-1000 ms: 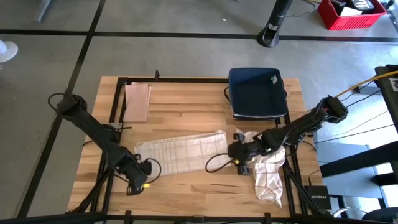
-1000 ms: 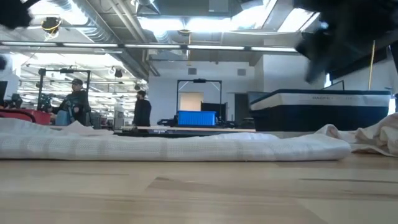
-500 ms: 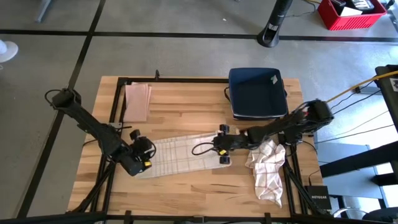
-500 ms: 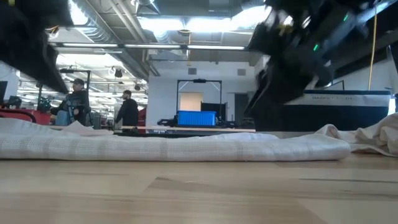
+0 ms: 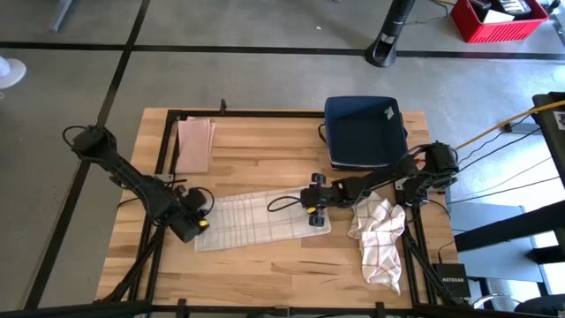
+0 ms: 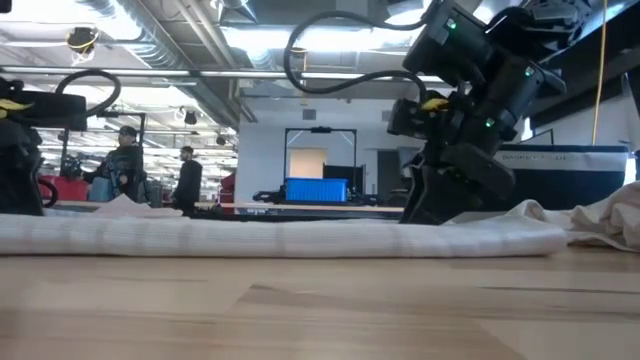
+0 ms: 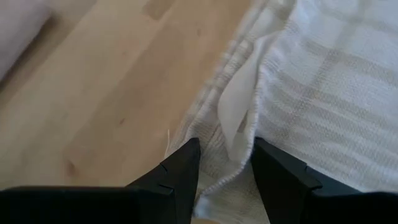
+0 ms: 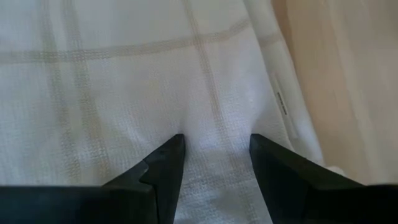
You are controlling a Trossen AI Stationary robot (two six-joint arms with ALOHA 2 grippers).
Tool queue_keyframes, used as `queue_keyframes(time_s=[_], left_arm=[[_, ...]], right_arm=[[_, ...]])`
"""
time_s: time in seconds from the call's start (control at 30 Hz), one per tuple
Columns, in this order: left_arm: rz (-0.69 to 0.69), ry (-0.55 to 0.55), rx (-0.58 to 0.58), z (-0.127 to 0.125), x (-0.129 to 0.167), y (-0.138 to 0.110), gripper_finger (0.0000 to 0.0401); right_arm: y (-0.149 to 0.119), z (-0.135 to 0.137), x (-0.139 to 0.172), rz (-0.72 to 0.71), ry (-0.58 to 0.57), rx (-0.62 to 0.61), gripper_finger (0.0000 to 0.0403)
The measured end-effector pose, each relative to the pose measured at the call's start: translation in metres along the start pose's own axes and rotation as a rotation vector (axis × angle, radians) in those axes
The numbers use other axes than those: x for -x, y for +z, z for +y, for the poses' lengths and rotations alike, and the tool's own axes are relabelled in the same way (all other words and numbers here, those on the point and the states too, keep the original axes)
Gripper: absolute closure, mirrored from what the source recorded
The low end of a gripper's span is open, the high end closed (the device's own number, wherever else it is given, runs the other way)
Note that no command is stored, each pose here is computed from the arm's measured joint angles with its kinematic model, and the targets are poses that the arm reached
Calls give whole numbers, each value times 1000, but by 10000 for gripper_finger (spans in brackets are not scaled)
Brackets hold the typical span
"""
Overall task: Fold towel
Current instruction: Fold the white patterned towel
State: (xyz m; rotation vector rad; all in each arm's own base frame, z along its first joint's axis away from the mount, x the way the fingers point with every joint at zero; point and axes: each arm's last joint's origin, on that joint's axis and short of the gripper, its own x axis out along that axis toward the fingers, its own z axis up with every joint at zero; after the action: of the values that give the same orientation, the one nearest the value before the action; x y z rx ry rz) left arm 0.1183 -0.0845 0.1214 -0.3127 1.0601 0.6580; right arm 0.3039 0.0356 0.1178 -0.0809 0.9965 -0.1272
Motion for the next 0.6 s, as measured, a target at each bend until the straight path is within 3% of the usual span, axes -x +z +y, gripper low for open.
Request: queue_keyframes(time_s=[0.17, 0.37, 0.47, 0.6], left_arm=[[5, -6, -8, -2, 5, 4, 261], [1, -118, -77, -18, 41, 26, 261], [-78, -179, -74, -26, 56, 38, 261], [-282, -272, -69, -40, 61, 54, 261]], right_arm=[[5, 0, 2, -9, 2, -39, 217], [36, 0, 28, -53, 96, -163, 217], [43, -1, 42, 8, 130, -239, 217], [44, -2, 65, 78, 146, -378, 217]])
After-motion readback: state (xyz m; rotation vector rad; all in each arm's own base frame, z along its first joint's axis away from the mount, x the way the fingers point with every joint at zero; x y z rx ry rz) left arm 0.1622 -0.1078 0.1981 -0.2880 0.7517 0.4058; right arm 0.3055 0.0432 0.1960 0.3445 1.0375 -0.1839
